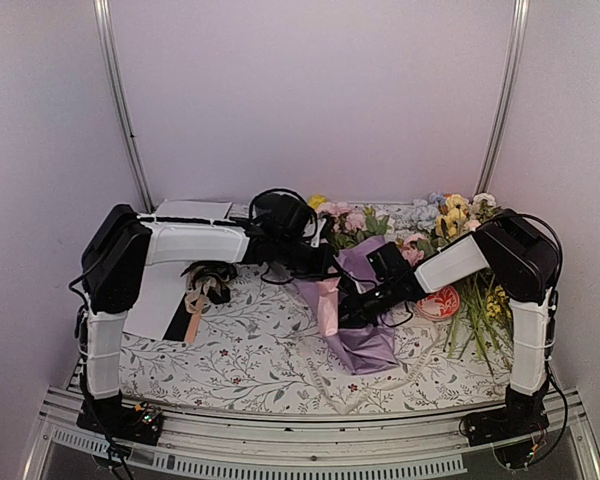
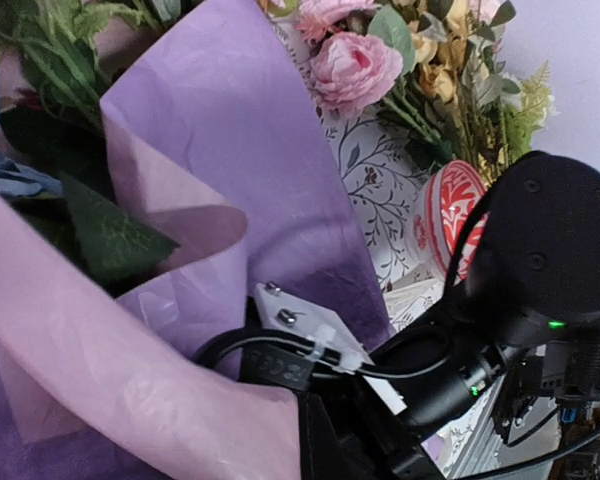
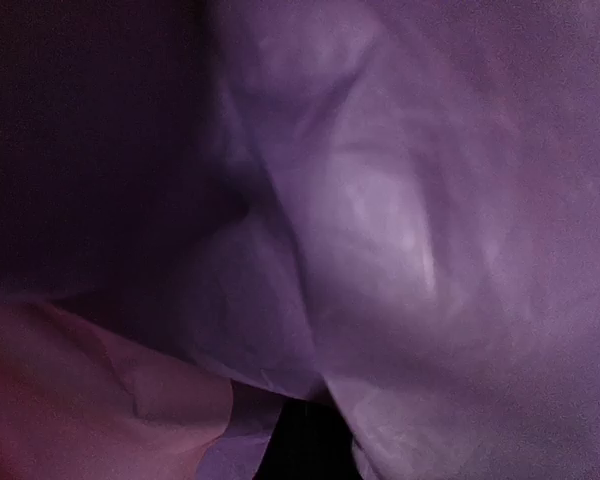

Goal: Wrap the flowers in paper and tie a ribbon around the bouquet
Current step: Fold the 2/3-folded wrapping paper at the center of the board.

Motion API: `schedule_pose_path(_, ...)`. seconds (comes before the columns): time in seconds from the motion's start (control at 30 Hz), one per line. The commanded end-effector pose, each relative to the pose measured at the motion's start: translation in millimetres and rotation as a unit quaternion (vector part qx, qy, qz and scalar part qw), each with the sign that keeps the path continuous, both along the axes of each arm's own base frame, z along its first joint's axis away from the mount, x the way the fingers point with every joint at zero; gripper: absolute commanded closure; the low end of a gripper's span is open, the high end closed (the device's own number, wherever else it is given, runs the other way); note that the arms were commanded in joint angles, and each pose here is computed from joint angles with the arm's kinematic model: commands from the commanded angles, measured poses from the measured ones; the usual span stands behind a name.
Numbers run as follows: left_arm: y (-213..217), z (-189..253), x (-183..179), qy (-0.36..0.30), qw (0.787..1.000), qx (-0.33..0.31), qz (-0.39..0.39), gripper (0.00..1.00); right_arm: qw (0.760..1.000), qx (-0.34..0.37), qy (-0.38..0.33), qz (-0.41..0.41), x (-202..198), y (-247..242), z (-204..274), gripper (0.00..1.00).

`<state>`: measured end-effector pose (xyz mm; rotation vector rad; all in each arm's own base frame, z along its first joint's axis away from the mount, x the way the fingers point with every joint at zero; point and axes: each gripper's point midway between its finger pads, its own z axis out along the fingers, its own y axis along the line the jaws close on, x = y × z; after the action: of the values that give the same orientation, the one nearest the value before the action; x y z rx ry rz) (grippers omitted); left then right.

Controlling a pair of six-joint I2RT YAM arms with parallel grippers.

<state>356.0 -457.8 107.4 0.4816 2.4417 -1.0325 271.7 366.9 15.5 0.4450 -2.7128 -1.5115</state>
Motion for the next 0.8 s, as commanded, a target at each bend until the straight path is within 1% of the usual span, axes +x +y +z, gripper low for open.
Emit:
schedule_pose_path(0.0,7.6,-29.9,10.7,0.022,1.0,0.015,-0.003,1.0,1.0,0.017,-0.01,-0.001,-7.7,3.2,14.3,0.99)
schedule_pose_path(0.17,16.8,-73.4,3.7,0.053,0.997,0.054,-0.008,1.0,0.998,0.018,-0.031,-0.045,1.6,-1.8,42.1,0.99)
schedule_pose_path(0.3,29.0,-94.9,2.2,0.054,0.994,0.094,-0.003,1.0,0.995,-0.005,-0.029,-0.094,5.7,-25.0,49.1,0.97)
schedule_pose_path(0.37,32.8,-97.4,2.2,0.051,0.993,0.103,-0.001,1.0,0.993,-0.023,-0.027,-0.113,8.0,-38.6,49.4,0.97)
schedule_pose_path(0.5,37.4,-99.1,3.4,0.043,0.992,0.114,0.004,1.0,0.99,-0.059,-0.042,-0.122,9.4,-59.5,48.1,0.95)
schedule_pose_path(0.63,34.0,-96.9,5.3,0.042,0.993,0.109,0.002,1.0,0.992,-0.068,-0.028,-0.105,5.5,-61.7,33.8,0.95)
schedule_pose_path(0.77,28.4,-77.5,8.0,0.026,0.996,0.087,0.003,1.0,0.99,-0.086,-0.016,-0.109,4.8,-66.1,10.9,0.95)
